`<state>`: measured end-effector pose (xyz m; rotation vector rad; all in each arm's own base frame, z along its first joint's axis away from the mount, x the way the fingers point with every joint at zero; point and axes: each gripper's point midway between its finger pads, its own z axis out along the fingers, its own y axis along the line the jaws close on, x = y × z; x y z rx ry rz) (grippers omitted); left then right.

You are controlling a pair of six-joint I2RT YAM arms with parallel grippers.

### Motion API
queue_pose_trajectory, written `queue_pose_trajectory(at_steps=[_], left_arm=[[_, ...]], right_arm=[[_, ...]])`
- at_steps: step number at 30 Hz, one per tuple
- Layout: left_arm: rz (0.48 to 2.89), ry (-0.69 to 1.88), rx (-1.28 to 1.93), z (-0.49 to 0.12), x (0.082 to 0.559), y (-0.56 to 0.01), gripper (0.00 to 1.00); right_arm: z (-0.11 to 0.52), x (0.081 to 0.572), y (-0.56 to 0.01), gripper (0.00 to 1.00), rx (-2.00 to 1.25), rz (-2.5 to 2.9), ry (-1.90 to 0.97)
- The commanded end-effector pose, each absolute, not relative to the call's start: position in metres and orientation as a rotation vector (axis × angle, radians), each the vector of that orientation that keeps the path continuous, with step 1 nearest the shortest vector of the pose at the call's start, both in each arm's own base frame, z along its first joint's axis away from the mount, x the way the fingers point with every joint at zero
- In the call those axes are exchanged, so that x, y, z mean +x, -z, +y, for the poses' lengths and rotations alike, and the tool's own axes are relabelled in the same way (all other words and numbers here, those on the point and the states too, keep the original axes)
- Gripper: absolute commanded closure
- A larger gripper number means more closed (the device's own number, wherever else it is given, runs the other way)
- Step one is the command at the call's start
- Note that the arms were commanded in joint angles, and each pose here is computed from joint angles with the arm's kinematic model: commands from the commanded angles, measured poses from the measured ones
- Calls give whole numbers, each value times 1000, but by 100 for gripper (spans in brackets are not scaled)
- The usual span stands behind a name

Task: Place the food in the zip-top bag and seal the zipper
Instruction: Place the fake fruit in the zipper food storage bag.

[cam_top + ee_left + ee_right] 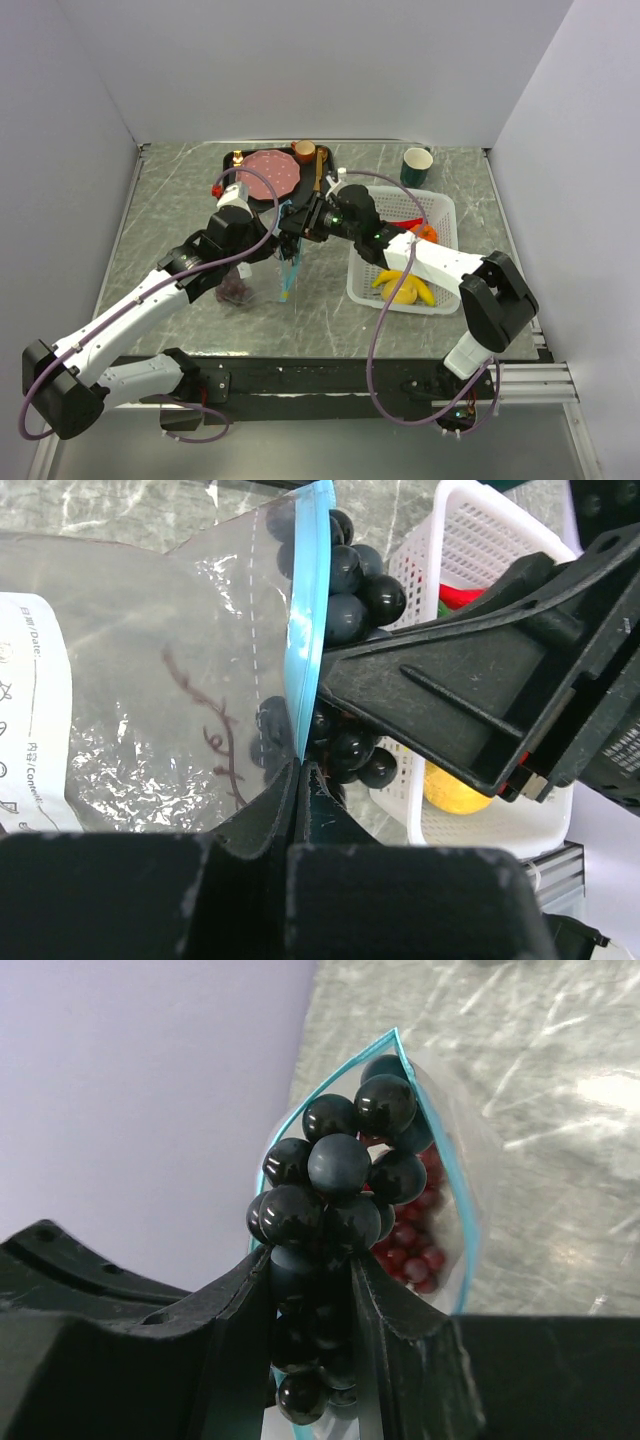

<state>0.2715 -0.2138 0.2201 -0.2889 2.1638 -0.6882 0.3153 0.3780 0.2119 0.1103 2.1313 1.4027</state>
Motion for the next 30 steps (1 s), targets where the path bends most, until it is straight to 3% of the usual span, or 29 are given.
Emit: queue_pose_trajectory(at_steps=[1, 9, 23, 28, 30], left_arm=[[2091, 755, -257, -221, 276, -249, 99], [2032, 757, -307, -211, 275, -265, 99], [2038, 749, -311, -209, 274, -260, 99], [2038, 763, -316, -211, 274, -259, 99], [2031, 791, -315, -214, 272, -262, 99]], right_arm=[[383, 313, -246, 67, 99, 2021, -1553], [385, 313, -197, 66, 86, 2182, -1439], [390, 311, -191, 60, -52, 2207, -1329], [388, 312, -190, 51, -117, 2217, -1250], [390, 310, -187, 40, -144, 2239, -1243]])
